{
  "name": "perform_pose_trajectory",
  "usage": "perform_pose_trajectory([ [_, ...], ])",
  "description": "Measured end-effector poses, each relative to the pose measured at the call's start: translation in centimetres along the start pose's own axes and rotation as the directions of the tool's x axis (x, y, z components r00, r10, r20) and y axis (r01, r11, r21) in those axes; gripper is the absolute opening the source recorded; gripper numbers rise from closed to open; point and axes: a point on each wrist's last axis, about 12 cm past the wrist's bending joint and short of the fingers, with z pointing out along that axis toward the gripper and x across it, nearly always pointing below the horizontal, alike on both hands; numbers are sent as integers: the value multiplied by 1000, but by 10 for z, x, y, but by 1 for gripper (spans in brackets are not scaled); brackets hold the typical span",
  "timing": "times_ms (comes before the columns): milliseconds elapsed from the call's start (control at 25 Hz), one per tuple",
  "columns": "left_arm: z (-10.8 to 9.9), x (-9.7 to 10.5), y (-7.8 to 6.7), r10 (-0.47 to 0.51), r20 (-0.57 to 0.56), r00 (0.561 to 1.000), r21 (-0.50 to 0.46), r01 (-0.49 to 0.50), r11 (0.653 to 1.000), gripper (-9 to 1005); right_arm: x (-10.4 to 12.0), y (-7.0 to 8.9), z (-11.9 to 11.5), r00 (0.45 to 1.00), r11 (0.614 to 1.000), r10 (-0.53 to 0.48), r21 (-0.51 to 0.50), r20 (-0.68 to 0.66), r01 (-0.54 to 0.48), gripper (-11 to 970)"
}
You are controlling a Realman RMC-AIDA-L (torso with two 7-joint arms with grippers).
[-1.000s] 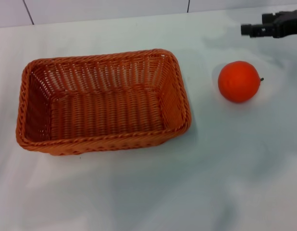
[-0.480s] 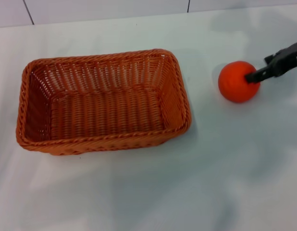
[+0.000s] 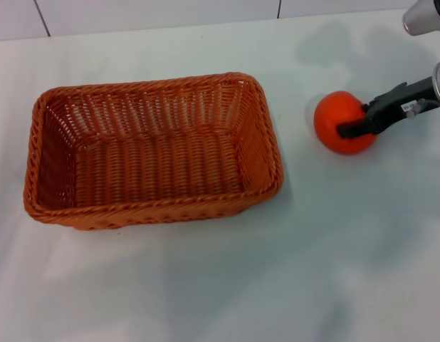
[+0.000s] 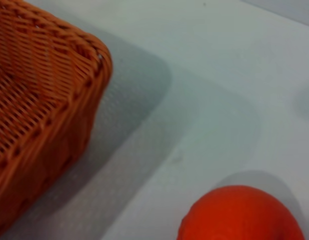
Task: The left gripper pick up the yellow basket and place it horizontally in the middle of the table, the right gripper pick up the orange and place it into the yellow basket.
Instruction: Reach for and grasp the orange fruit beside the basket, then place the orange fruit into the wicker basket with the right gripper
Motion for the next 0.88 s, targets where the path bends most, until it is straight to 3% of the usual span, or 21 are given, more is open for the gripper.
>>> perform_pose_trajectory([
  [160,-1,1,0,-2,-2,1000,-3,2,1000,593,2,-2,0,1000,1000,0,14,-14,1,797],
  [360,-1,1,1,0,-4,1000,-6,0,1000,593,2,-2,0,1000,1000,0,17,-15,0,558],
  [480,-2,1,1,0,-4,1000,-8,0,1000,593,3,-1,-4,999,999,17,35,-44,-15,481],
  [680,-3,1,2,-12,-4,1000,-15,12,1000,594,3,9,-21,981,993,94,82,-171,-81,382],
  [880,-5,0,3,-13,-1,1000,-25,13,1000,594,5,20,-42,901,974,215,144,-378,-172,339],
])
